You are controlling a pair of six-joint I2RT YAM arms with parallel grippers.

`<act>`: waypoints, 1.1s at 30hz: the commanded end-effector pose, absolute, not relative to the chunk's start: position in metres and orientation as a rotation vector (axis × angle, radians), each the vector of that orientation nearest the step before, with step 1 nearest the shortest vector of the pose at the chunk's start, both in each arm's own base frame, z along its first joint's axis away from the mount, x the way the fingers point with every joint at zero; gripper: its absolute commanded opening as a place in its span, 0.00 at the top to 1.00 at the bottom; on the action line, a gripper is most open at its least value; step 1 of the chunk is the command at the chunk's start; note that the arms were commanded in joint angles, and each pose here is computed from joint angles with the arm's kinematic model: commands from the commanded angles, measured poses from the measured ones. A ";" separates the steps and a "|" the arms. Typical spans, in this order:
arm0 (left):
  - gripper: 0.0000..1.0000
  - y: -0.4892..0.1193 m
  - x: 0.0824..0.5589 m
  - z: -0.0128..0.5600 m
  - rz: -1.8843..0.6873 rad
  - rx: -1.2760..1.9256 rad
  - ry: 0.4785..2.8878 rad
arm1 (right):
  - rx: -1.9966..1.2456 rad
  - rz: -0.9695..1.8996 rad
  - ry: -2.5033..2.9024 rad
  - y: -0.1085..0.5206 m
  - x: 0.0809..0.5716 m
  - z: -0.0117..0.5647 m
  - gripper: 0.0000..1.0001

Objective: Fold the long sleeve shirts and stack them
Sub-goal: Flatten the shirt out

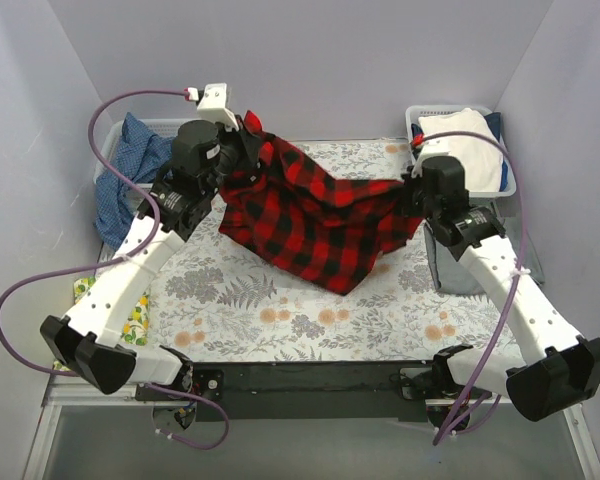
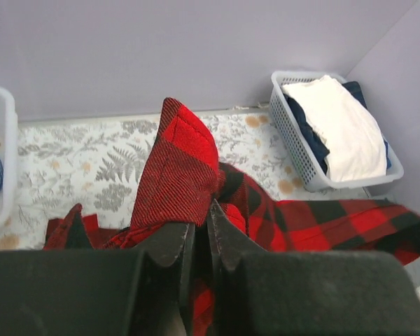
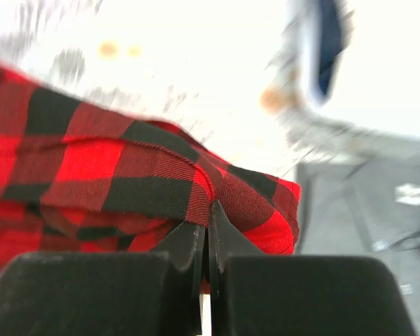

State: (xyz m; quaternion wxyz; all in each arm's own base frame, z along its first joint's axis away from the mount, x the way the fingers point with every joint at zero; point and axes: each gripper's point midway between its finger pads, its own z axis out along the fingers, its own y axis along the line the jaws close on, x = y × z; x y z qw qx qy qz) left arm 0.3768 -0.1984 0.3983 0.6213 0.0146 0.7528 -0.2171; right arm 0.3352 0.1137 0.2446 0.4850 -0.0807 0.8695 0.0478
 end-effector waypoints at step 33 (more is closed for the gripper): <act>1.00 -0.174 0.520 0.444 -0.881 0.001 1.650 | 0.139 0.068 1.727 0.047 0.431 0.365 0.99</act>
